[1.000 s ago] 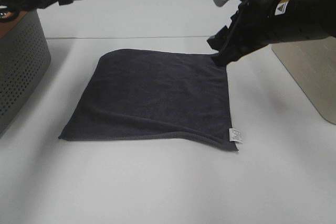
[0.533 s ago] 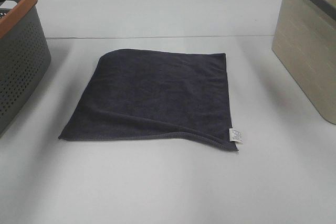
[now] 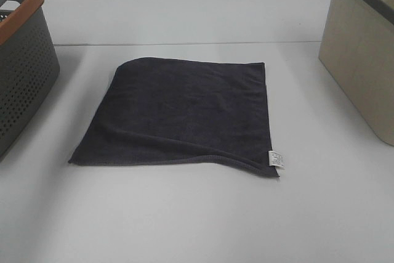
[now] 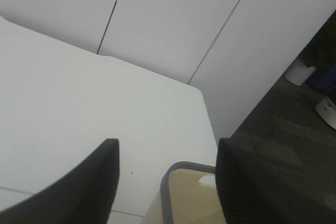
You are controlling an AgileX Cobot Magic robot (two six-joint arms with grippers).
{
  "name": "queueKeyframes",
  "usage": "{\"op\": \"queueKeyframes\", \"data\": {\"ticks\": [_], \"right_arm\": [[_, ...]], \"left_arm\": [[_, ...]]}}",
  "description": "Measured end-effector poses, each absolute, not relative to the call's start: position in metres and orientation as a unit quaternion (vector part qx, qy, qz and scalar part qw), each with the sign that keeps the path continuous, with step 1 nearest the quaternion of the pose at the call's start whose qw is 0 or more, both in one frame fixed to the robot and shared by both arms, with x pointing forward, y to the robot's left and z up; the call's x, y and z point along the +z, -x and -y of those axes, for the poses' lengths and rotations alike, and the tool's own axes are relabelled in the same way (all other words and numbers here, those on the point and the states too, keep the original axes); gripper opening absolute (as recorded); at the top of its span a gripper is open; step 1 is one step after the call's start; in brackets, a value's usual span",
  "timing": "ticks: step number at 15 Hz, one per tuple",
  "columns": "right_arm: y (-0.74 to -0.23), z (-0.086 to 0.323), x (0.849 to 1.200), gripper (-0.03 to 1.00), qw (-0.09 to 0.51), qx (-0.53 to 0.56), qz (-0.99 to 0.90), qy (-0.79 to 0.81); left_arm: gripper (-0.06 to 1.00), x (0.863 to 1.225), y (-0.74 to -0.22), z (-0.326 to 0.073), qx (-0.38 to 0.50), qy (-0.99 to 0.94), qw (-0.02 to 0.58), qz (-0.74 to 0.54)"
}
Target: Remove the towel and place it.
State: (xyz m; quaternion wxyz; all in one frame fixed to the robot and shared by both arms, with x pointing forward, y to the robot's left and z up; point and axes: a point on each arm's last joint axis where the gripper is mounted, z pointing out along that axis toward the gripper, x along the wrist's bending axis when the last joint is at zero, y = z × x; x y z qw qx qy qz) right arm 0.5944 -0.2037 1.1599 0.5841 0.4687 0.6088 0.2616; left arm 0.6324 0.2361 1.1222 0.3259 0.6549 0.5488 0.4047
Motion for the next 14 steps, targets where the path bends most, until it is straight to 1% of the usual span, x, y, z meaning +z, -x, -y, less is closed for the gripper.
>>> {"op": "queueKeyframes", "data": {"ticks": [2, 4, 6, 8, 9, 11, 12, 14], "right_arm": [[-0.597, 0.209, 1.163, 0.56, 0.582, 0.271, -0.605, -0.471], [-0.600, 0.197, 1.164, 0.56, 0.548, 0.342, -0.616, -0.450], [-0.597, 0.164, 1.168, 0.56, 0.459, 0.482, -0.650, -0.368], [-0.585, 0.139, 1.172, 0.56, 0.379, 0.566, -0.680, -0.272], [-0.580, 0.132, 1.168, 0.55, 0.348, 0.565, -0.709, -0.240], [-0.577, 0.132, 1.152, 0.55, 0.304, 0.517, -0.760, -0.249], [-0.577, 0.133, 1.142, 0.55, 0.272, 0.474, -0.796, -0.261], [-0.582, 0.142, 1.126, 0.55, 0.244, 0.368, -0.841, -0.313]], "left_arm": [[0.77, 1.128, -0.631, -0.240, 0.364, -0.667, 0.328, -0.561], [0.77, 1.127, -0.630, -0.239, 0.346, -0.674, 0.328, -0.564], [0.77, 1.125, -0.628, -0.238, 0.331, -0.679, 0.322, -0.570], [0.77, 1.123, -0.627, -0.239, 0.324, -0.683, 0.312, -0.575], [0.77, 1.122, -0.625, -0.240, 0.320, -0.687, 0.303, -0.577], [0.77, 1.120, -0.624, -0.240, 0.316, -0.690, 0.296, -0.580], [0.77, 1.120, -0.624, -0.240, 0.316, -0.690, 0.296, -0.580], [0.77, 1.120, -0.624, -0.240, 0.315, -0.691, 0.294, -0.581]]}}
